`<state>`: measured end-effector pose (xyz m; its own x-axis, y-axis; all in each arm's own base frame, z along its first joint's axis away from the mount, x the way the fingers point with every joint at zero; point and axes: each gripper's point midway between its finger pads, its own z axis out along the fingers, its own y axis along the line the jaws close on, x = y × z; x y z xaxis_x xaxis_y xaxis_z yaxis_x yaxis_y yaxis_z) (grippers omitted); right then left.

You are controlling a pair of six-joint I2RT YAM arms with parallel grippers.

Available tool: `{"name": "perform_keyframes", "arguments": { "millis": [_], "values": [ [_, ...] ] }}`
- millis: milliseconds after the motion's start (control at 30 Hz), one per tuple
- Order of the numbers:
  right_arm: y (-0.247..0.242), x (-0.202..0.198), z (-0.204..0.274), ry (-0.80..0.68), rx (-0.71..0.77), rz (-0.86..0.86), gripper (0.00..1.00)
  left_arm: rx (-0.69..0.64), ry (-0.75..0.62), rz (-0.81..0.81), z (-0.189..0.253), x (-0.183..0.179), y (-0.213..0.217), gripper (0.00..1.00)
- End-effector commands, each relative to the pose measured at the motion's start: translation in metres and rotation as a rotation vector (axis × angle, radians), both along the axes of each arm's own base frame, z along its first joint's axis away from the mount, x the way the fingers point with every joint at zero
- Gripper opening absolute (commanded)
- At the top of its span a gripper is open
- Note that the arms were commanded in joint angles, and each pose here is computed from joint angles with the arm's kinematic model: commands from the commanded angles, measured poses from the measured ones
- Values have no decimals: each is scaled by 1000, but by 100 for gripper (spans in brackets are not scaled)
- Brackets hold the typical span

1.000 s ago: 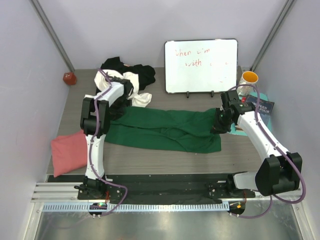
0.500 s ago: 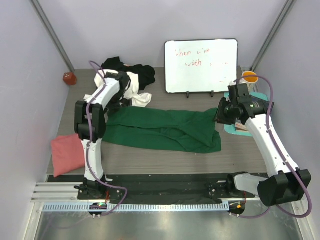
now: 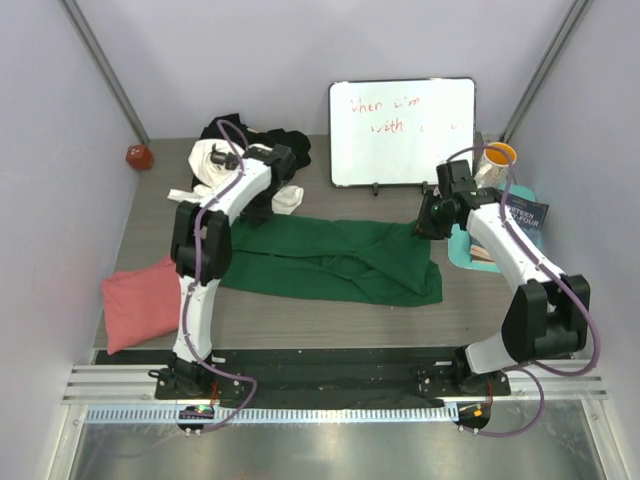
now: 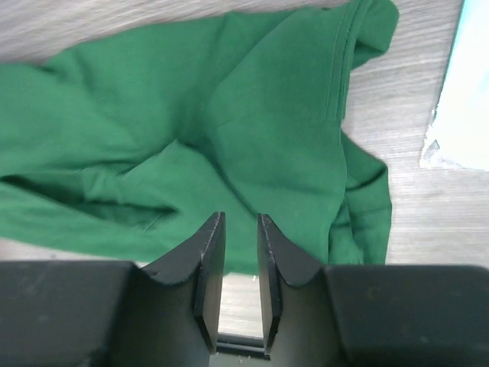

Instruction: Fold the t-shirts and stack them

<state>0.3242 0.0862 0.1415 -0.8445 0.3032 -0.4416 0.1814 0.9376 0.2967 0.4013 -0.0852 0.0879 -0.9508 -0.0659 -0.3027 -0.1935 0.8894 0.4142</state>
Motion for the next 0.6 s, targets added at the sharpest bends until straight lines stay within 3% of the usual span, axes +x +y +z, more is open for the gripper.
{"name": "perform_keyframes", "arguments": {
  "millis": [0, 167, 267, 300, 333, 567],
  "values": [
    [-2, 20, -15, -9, -23, -34, 26, -10, 53, -50, -28, -3, -23, 34],
    [-16, 17, -52, 104, -108, -91, 21, -33, 81, -57, -49, -15, -31, 29],
    [-22, 17, -71, 154, -145, -119, 17, -32, 114, -49, -65, -24, -30, 15],
    [-23, 17, -75, 167, -153, -126, 16, -32, 137, -46, -72, -27, -30, 2],
    [-24, 18, -78, 175, -157, -130, 15, -27, 155, -48, -75, -31, -29, 0],
    [-35, 27, -102, 243, -234, -184, 9, -15, 211, -59, -91, -51, -29, 0]
  ]
}}
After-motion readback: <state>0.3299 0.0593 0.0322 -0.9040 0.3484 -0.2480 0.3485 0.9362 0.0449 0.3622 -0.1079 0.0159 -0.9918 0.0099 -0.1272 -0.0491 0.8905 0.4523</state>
